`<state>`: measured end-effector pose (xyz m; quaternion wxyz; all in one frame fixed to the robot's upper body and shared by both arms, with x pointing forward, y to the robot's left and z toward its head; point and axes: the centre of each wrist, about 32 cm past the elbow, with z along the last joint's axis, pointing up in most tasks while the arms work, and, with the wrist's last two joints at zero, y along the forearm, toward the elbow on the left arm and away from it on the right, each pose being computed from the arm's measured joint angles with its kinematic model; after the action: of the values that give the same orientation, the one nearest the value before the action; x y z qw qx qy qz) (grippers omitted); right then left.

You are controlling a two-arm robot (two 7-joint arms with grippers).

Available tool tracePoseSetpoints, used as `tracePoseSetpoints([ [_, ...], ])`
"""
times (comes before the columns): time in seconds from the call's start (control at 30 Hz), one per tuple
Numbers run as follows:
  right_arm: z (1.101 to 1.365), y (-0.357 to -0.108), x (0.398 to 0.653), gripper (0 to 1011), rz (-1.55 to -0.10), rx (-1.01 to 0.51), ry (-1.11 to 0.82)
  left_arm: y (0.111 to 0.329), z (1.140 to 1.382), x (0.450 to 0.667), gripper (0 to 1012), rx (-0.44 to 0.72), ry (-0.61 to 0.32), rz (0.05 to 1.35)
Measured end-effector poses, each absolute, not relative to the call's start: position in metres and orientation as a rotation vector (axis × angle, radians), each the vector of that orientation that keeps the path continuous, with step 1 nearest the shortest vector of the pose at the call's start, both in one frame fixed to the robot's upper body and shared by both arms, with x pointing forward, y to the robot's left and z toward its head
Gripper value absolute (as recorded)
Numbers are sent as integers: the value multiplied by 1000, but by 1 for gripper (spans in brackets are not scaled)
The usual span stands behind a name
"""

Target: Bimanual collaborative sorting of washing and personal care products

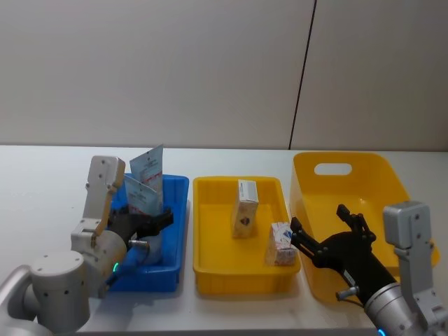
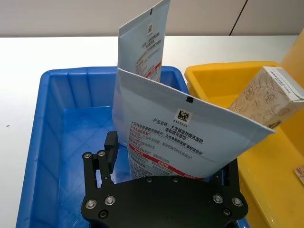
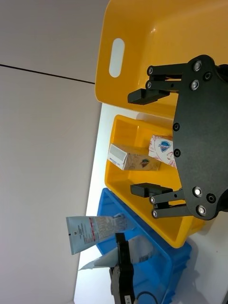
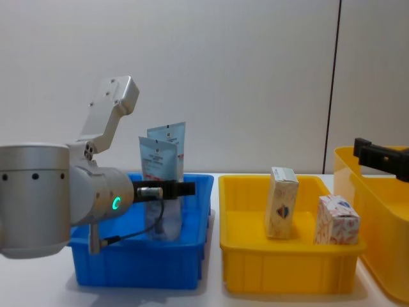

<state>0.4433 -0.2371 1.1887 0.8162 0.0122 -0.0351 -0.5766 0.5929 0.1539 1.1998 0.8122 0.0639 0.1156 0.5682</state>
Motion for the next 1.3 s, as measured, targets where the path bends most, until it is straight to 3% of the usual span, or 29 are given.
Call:
tracePoseSetpoints([
  [0.2,1189,-237,443,1003,-1230,26,-75,151,1200,597,980,135,255,1219],
  [0.53,1189,-237,443,1003,-1229,26,-75,148,1200,602,740,133,264,1226],
  [1.3,1189,-237,443,1003,-1229,26,-75,153,1204,601,587,84,226,1201],
])
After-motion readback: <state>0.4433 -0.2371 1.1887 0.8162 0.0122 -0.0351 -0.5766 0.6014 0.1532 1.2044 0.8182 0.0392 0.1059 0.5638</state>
